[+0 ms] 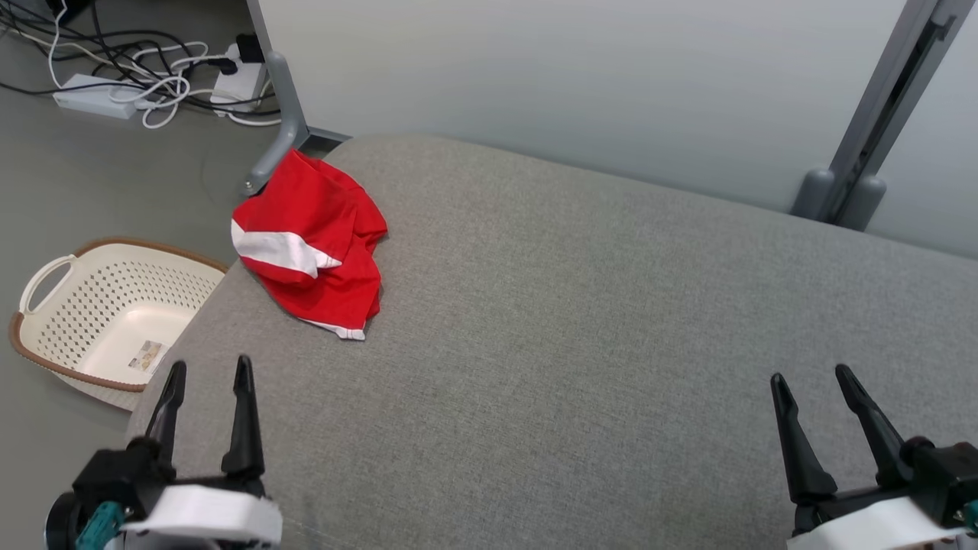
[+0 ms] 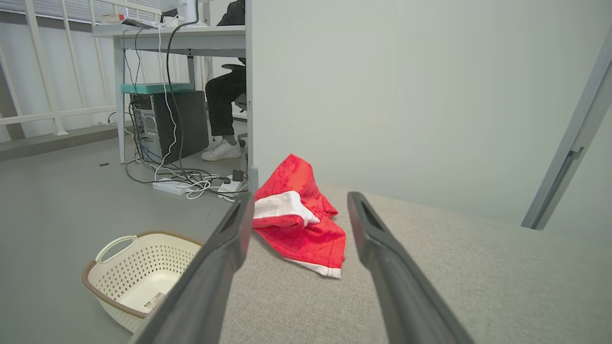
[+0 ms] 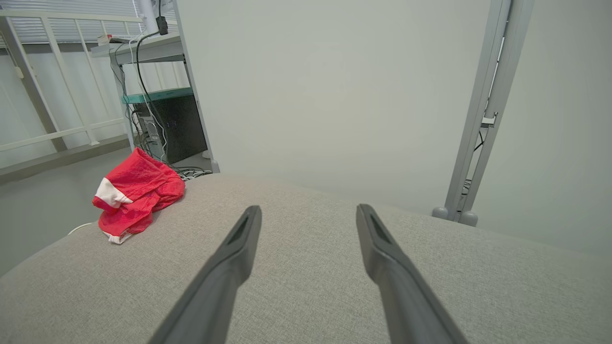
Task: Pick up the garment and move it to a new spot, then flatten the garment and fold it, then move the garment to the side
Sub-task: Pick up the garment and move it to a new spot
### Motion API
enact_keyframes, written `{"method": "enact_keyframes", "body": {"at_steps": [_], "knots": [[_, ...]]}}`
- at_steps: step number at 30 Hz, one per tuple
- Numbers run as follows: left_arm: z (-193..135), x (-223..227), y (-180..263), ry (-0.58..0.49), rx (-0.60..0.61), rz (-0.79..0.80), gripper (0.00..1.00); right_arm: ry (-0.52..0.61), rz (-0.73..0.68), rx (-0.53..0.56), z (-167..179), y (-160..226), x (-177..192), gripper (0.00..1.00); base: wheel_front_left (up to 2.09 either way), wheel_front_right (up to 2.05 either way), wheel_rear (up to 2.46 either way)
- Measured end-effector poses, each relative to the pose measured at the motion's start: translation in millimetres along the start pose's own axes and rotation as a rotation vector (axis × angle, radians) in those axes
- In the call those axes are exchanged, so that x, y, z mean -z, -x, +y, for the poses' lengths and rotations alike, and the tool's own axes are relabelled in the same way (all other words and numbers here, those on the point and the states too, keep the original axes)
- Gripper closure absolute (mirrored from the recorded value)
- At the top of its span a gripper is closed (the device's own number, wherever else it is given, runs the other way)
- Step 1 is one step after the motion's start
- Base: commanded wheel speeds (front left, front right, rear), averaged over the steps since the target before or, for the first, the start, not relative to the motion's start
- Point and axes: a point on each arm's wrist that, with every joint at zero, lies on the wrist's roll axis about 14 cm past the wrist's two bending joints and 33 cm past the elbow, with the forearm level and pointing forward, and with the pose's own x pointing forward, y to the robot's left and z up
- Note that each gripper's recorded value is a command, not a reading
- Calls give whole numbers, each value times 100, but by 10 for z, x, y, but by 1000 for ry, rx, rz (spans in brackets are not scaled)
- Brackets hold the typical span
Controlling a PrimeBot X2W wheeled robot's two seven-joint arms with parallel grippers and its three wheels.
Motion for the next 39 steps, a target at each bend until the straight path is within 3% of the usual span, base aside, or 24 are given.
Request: {"method": "enact_keyframes", "body": {"at_steps": [6,11,19,30,31,32,39], "knots": [[-244,-172,-386,11,52,-58,0,0,-6,-5,-58,-136,-25,0,0,0,0],[-428,-108,-992,-3,92,-42,0,3,7,30,-317,-259,53,0,0,0,0],[-349,737,-1600,-47,46,208,0,-12,61,112,-738,-301,343,0,0,0,0],[-84,1745,-1775,-83,-84,508,0,-29,140,212,-1166,-242,751,0,0,0,0],[-82,1777,-1779,-85,-86,518,35,-35,145,219,-1185,-233,774,0,0,0,0],[-80,1779,-1788,-86,-86,519,100,-38,145,221,-1192,-233,781,0,0,0,0],[-138,1202,-2098,-107,-42,330,100,-35,119,221,-1162,-235,675,0,0,0,0]]}}
